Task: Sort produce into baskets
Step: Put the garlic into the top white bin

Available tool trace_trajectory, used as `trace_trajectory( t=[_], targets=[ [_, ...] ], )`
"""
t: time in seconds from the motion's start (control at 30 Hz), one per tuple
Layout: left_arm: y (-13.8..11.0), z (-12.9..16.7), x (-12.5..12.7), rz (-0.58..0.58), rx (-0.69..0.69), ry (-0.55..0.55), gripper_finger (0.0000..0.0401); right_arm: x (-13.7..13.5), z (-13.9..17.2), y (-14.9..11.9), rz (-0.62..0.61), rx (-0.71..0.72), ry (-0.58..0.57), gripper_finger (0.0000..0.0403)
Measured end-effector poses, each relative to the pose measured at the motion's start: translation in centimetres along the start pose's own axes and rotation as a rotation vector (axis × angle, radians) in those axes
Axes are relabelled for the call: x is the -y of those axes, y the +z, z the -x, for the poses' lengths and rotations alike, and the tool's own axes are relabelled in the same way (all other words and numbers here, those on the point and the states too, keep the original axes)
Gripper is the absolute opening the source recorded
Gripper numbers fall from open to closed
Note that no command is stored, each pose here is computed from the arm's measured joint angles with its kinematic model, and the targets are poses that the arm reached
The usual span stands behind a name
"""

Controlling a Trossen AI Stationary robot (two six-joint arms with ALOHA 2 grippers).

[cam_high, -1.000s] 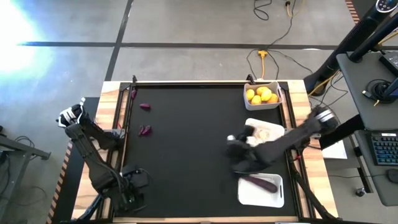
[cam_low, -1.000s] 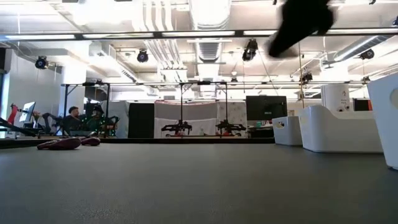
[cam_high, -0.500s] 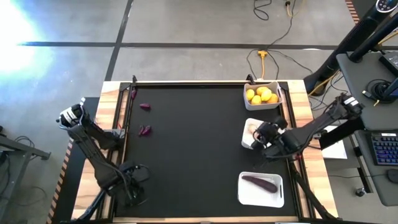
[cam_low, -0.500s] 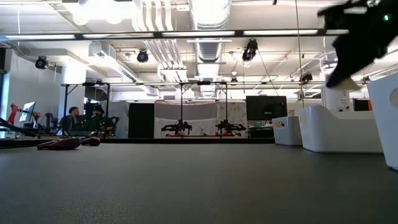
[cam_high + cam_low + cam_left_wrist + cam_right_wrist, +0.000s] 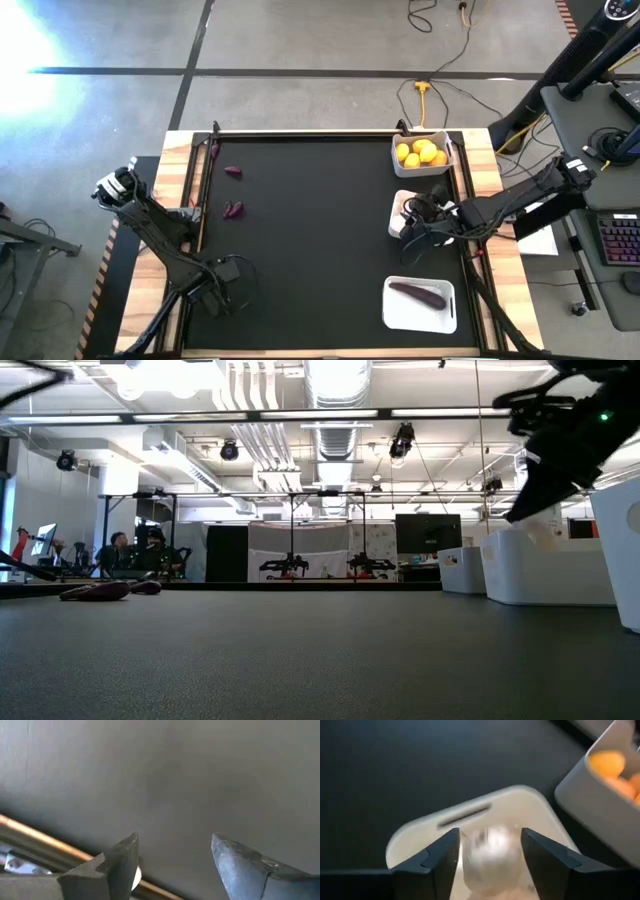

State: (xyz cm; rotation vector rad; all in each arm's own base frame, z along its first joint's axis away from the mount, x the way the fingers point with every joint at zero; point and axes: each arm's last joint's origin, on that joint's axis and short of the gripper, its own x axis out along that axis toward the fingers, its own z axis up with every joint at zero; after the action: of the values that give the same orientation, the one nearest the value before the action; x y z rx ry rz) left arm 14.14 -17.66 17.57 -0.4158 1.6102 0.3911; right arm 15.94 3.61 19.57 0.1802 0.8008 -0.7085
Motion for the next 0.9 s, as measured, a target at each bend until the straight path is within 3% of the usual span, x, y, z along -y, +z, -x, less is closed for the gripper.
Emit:
trace_trajectory(
  t=[0.3,0.47,0.67,0.9],
  targets=[
    [-0.3,-2.0,-2.3,-0.09,-0.189,0.1,0.0231,-1.1,1.0,2.3,0.023,0.119,0.029,0.0285],
    [-0.6,-2.5,-2.8,-0.188,-0.289,0.084,0.0231,-1.7,0.9,2.6,0.051,0.131,0.039,0.0314],
    [-0.8,-3.3,-3.5,-0.265,-0.33,0.085,0.0231,-1.9,0.6,2.5,0.066,0.119,0.03,0.0331],
    [-0.7,-3.8,-3.9,-0.255,-0.292,0.107,0.023,-1.9,0.5,2.5,0.08,0.118,0.029,0.0326]
  ],
)
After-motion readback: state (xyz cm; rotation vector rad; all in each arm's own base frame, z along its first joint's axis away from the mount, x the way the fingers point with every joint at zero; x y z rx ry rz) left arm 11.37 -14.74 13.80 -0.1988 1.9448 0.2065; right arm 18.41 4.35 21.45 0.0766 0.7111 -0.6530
